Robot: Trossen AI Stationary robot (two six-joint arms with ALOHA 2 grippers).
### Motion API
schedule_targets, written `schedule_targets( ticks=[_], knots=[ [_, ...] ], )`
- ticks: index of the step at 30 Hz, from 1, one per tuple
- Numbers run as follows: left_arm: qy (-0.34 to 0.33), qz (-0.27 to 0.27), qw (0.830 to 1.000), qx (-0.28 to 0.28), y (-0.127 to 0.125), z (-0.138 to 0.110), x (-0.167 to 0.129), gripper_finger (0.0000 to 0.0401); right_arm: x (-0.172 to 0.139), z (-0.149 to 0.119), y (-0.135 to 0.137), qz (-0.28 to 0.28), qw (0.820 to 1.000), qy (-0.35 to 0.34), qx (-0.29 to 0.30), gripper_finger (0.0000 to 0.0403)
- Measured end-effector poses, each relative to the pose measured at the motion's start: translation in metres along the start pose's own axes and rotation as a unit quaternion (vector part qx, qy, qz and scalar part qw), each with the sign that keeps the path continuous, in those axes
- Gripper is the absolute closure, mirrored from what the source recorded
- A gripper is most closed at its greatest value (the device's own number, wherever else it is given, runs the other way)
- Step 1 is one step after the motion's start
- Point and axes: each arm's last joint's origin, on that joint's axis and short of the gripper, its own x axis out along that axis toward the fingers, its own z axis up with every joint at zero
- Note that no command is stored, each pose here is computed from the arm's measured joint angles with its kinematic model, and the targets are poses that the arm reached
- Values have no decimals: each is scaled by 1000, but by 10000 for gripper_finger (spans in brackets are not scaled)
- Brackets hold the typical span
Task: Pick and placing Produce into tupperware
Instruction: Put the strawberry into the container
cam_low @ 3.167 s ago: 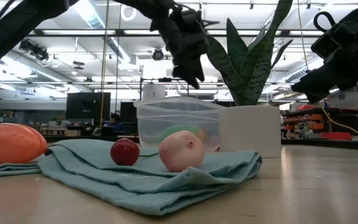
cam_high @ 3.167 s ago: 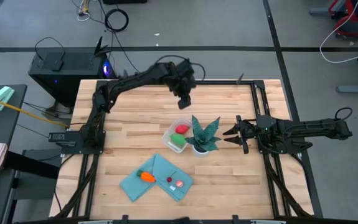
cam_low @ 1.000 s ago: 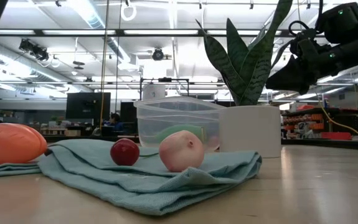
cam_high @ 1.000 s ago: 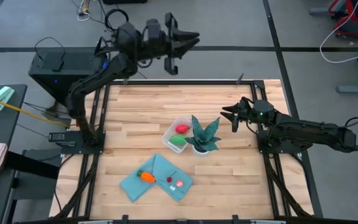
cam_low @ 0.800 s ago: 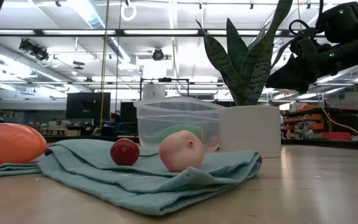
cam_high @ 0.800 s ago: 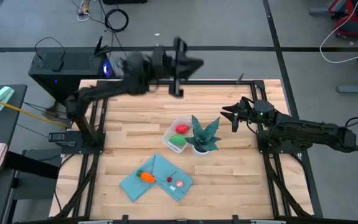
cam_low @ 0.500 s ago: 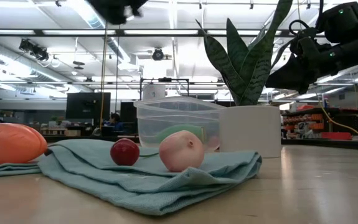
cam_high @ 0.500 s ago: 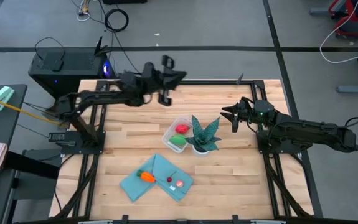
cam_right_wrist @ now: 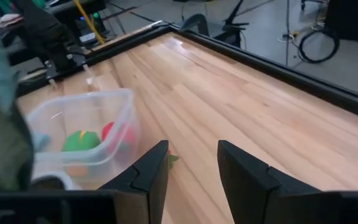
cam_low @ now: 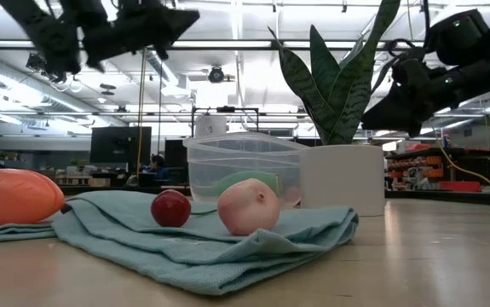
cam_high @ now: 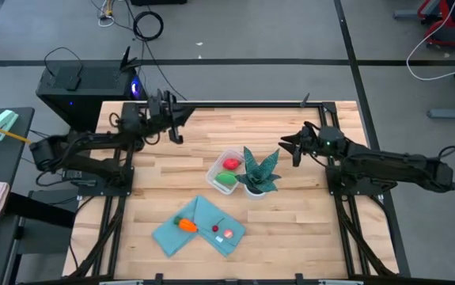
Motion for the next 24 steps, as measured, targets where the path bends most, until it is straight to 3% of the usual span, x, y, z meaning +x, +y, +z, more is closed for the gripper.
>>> schedule_targets(
  ticks=[7, 13, 19, 24],
  knots=[
    [45, 10, 999, -11, 1, -19, -21, 377, 16, 22, -11, -17, 999, 23, 15, 258],
    [63, -17, 998, -5, 8, -21, -24, 363, 45, 53, -25, -35, 997, 75, -7, 258],
    [69, -3, 998, 0, 19, -20, -28, 369, 78, 41, -54, -68, 983, 173, 9, 258],
    [76, -16, 997, -4, 24, -19, -30, 376, 86, 37, -68, -60, 982, 173, 47, 258]
  ],
)
